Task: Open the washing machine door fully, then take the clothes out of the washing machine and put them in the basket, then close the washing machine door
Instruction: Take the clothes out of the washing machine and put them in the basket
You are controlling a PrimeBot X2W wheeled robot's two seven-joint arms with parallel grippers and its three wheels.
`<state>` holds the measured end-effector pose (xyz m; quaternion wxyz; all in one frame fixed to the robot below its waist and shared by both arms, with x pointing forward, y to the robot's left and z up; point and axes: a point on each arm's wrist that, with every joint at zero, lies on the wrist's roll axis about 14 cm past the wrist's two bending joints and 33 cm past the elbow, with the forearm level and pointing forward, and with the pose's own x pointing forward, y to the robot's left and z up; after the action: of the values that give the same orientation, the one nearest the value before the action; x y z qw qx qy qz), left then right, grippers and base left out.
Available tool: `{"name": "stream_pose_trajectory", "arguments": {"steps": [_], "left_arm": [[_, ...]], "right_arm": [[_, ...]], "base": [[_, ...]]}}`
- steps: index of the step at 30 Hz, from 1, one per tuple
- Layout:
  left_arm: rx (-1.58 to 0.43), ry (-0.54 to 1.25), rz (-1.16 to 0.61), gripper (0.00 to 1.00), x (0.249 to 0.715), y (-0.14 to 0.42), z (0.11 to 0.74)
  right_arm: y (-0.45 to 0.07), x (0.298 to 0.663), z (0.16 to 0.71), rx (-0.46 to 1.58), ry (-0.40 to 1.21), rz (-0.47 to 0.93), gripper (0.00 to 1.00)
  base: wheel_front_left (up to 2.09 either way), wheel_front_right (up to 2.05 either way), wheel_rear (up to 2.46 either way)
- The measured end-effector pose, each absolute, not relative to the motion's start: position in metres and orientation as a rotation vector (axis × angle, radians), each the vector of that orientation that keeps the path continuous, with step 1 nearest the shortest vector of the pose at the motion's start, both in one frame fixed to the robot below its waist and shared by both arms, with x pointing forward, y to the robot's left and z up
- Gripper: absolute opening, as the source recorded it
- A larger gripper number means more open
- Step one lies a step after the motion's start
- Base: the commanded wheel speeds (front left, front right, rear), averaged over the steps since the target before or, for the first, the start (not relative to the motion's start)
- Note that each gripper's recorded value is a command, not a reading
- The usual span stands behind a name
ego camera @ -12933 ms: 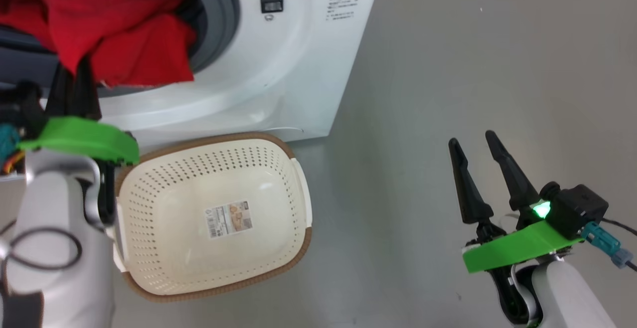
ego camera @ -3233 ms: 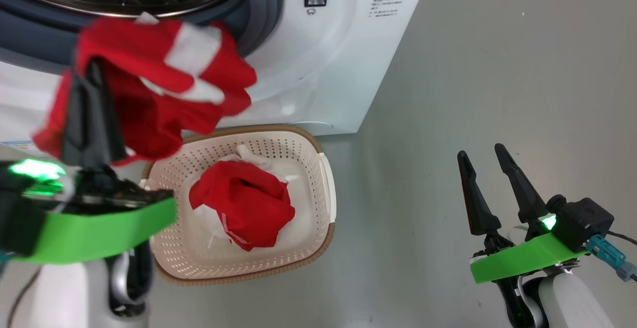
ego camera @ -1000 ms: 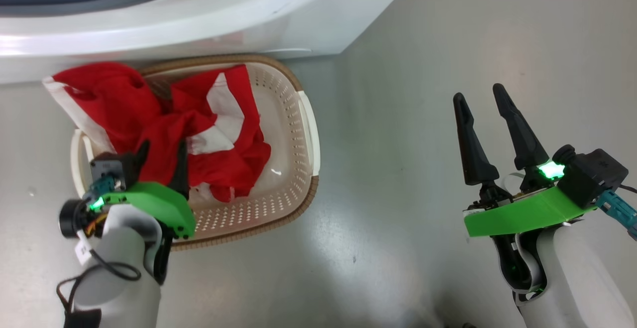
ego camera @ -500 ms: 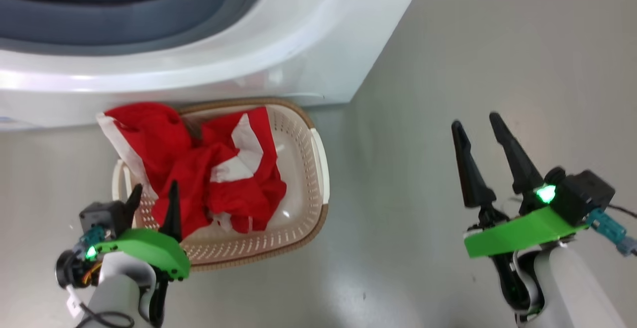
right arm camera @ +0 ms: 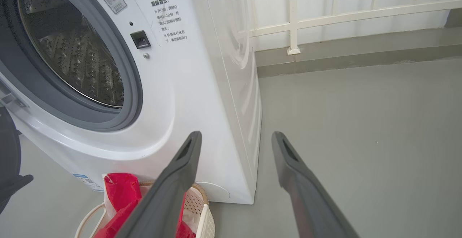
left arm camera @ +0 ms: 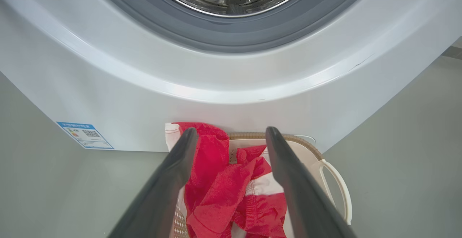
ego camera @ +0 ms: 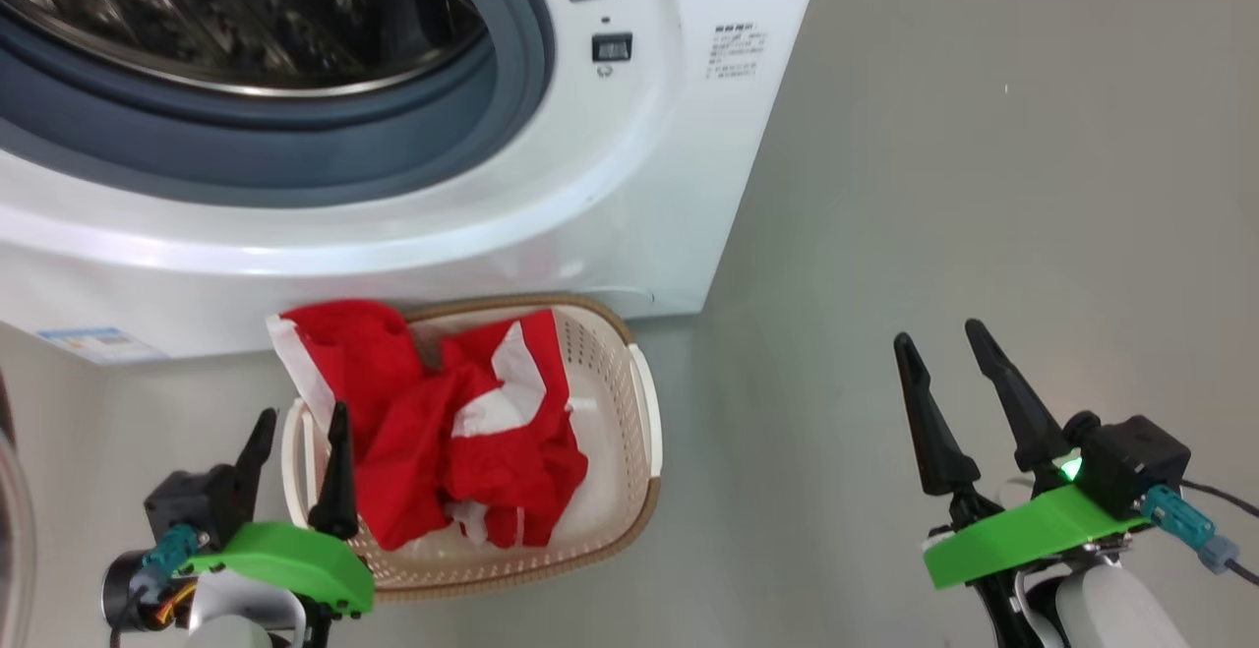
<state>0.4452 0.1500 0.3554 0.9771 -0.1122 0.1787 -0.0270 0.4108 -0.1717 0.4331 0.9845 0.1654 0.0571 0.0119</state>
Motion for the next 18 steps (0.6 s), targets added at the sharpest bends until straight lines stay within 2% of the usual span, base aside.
{"name": "stream_pose_trajectory", "arguments": {"steps": [7,18], "left_arm": [[-0.211,0.21,-0.077,1.0,0.437,0.151,0.407],[-0.193,0.094,-0.07,1.0,0.409,0.162,0.448]], "right_arm": [[-0.171,0.393,0.449,0.332,0.082,0.027,1.0],[-0.171,0.366,0.453,0.329,0.079,0.029,1.0]], "base": [[0.0,0.0,0.0],[0.0,0.0,0.0]]}}
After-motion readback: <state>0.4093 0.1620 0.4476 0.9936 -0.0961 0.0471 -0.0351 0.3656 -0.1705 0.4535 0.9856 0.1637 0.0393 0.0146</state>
